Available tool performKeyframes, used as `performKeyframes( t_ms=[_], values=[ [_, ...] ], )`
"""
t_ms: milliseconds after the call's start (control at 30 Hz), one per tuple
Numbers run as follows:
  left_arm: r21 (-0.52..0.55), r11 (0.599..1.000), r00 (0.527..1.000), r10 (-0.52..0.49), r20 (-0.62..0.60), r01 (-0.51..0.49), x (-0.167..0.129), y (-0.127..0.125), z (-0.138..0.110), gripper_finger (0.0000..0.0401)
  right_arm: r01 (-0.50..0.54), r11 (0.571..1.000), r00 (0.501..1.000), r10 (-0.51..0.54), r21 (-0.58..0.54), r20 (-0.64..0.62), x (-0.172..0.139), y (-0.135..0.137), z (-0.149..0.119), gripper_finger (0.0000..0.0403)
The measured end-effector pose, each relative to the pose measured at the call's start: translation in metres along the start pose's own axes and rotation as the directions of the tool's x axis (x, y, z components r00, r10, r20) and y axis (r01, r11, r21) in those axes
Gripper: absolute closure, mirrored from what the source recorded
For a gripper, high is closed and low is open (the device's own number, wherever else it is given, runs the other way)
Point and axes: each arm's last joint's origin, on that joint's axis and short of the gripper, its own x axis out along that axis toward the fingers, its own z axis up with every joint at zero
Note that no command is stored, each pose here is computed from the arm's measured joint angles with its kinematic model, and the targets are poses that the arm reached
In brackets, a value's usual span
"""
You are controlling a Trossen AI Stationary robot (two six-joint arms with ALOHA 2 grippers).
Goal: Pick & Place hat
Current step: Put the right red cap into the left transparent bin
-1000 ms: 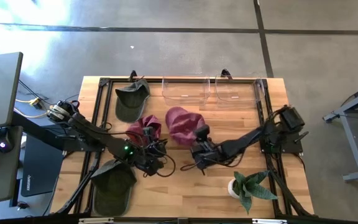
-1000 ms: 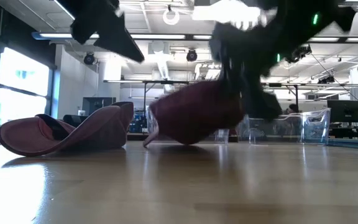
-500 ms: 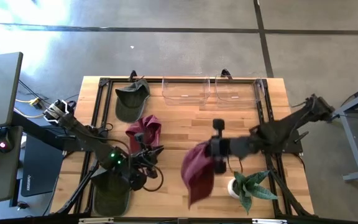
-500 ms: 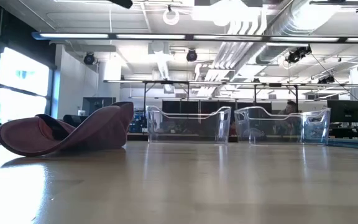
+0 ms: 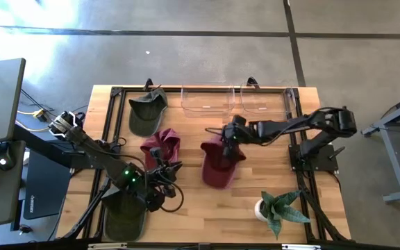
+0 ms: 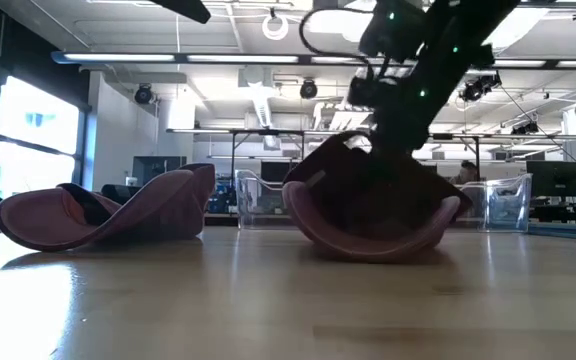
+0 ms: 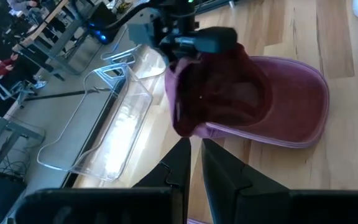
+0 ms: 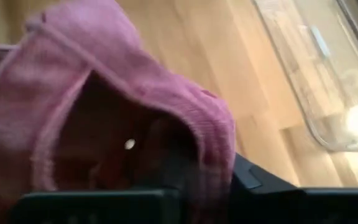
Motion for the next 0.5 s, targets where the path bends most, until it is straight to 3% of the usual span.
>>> performKeyframes(
  t_ms=[200,333,433,500],
  values=[
    [-0.005,1.000,1.000,-0.001,0.000,0.001,0.000,0.000,0.000,0.0366,0.196,0.980,0.979,-0.194,0.028,-0.059,-0.018,-0.017,0.013,0.0234],
    [-0.028,1.000,1.000,-0.010,-0.015,0.009,0.004,0.001,0.000,0.0366,0.311,0.950,0.948,-0.309,0.024,-0.070,-0.047,-0.011,0.030,0.0202],
    [-0.049,0.998,0.998,-0.037,-0.047,0.034,0.010,0.003,-0.001,0.0366,0.276,0.961,0.960,-0.275,0.016,-0.045,-0.063,0.002,0.038,0.0198],
    [-0.062,0.997,0.997,-0.040,-0.063,0.036,0.016,0.004,-0.004,0.0366,0.169,0.986,0.985,-0.169,-0.004,-0.029,-0.069,0.016,0.038,0.0201]
  ],
)
